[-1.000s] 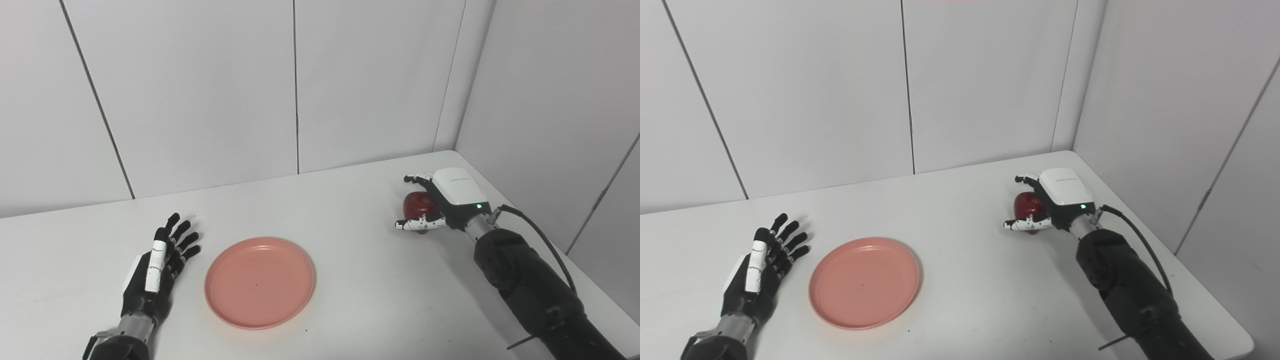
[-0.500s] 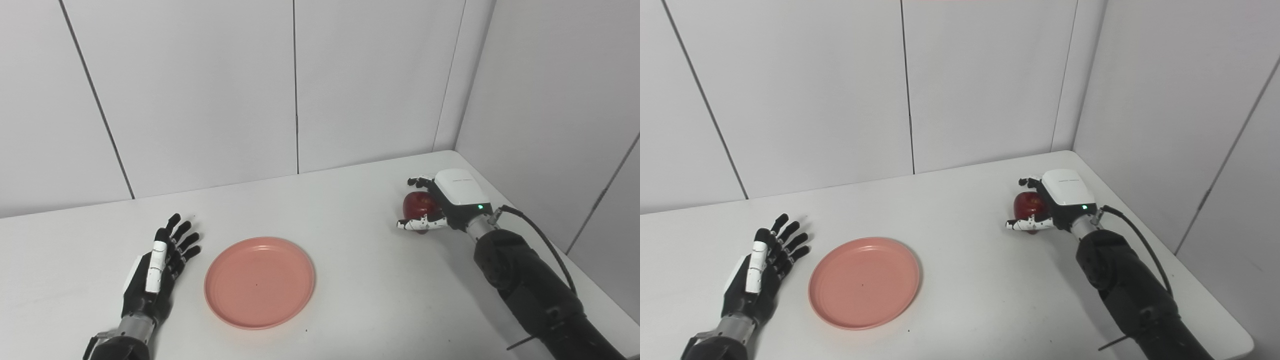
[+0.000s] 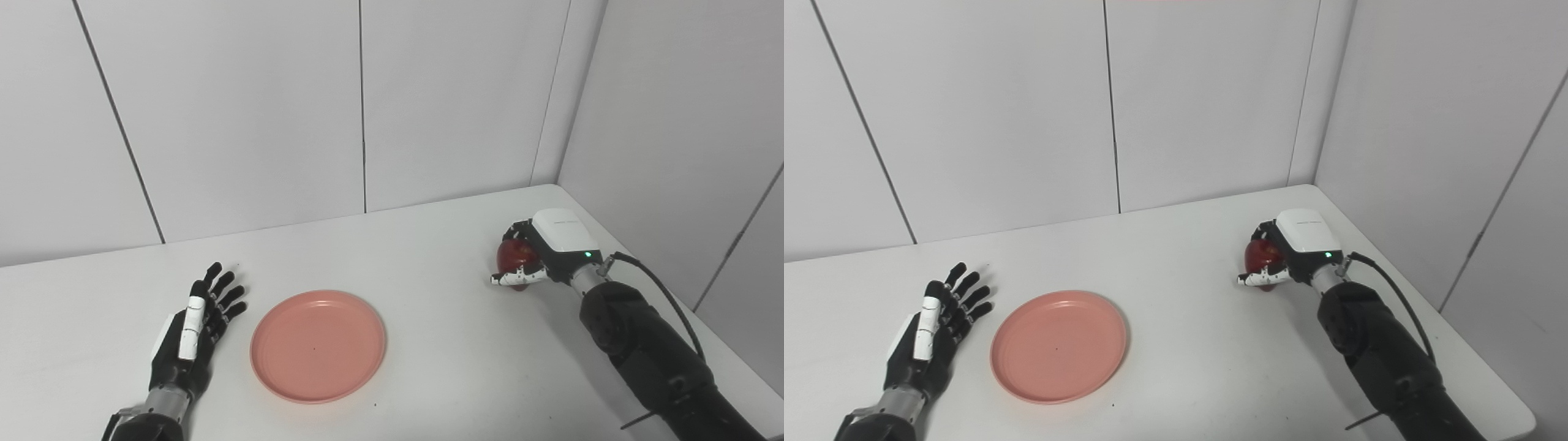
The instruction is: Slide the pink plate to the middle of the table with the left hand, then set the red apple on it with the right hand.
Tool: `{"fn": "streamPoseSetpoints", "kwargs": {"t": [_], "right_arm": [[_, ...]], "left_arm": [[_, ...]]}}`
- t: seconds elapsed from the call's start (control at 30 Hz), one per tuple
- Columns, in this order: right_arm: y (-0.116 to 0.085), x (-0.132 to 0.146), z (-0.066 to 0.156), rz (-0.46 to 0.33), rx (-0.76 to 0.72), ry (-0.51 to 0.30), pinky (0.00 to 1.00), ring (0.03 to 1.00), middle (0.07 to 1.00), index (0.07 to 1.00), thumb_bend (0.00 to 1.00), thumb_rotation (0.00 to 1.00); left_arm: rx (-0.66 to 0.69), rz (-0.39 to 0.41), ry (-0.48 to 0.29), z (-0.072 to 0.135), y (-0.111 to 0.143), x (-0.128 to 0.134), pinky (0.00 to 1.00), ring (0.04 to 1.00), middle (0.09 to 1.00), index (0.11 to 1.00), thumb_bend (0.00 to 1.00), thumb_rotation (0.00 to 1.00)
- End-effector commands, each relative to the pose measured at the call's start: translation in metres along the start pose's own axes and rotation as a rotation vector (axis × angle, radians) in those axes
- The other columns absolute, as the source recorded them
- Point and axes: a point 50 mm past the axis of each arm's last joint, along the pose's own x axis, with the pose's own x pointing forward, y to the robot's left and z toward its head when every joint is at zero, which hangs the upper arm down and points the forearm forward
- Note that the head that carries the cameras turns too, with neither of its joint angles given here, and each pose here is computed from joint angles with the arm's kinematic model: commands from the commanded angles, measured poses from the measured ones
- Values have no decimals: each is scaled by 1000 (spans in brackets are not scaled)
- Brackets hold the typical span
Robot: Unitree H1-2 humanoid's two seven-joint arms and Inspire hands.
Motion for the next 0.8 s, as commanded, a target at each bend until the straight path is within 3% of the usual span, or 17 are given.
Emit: {"fn": "streamPoseSetpoints", "kwargs": {"t": [0.0, 0.37, 0.53, 0.77], "right_arm": [[-24, 11, -3, -49, -18, 9, 376, 455, 538, 552, 652, 459], [-21, 12, -5, -6, -7, 9, 350, 424, 490, 549, 582, 448], [-17, 12, -8, 5, -3, 18, 259, 311, 376, 458, 482, 447], [-19, 11, -9, -8, 15, 5, 205, 263, 338, 449, 422, 402]], "left_arm": [[-38, 4, 60, -22, -4, -13, 873, 910, 962, 958, 746, 930], [-32, 2, 56, -22, -4, -13, 861, 903, 959, 951, 758, 931], [-34, 4, 57, -22, -4, -13, 858, 901, 957, 951, 769, 925], [-37, 4, 58, -22, -4, -13, 846, 900, 958, 953, 760, 924]]}}
